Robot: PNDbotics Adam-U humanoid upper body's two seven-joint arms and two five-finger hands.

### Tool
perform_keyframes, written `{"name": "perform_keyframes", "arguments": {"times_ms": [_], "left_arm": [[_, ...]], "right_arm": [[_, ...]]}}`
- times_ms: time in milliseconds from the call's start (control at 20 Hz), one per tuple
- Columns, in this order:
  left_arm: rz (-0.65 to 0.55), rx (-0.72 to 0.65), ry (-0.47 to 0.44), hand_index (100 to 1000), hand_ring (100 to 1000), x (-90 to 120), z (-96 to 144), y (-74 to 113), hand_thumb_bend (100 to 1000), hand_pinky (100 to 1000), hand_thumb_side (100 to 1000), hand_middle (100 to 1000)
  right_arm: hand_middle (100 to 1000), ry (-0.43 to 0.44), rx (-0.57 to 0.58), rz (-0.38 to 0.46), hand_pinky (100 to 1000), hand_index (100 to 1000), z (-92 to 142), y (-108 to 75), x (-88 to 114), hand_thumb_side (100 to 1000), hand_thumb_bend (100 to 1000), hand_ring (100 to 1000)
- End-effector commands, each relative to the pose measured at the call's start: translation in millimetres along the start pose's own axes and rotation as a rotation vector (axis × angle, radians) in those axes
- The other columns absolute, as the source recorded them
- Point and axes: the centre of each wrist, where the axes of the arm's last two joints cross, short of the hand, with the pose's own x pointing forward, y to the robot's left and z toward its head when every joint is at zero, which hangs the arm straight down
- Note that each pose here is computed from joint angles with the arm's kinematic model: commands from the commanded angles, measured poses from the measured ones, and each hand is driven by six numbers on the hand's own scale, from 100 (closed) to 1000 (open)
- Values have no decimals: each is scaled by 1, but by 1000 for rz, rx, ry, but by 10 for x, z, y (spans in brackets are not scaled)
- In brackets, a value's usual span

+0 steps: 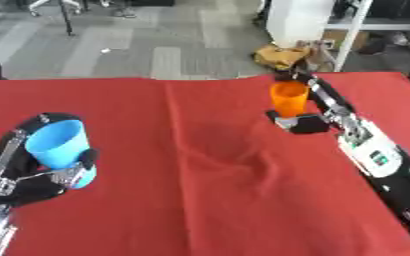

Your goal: Pour the contents of one cup into another cup.

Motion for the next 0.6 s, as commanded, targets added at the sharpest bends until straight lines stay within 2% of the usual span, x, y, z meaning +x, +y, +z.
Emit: {"name": "perform_keyframes", "arguments": {"times_ms": [50,300,600], "left_arm": [[-46,-41,-8,651,451,41,-1,65,279,312,100,481],[-106,-115,16,647,451,-41,18,55,295,309,100,480],[-169,-209,15,649,451,-117,-89,-19,314,309,100,480]], "right_arm": [[654,-97,-1,114,349,836,-145,-380,240,100,233,325],[671,-226,37,165,368,845,-398,-466,576,100,239,338],[684,-352,148,186,376,856,-706,-216,885,100,250,343]]}}
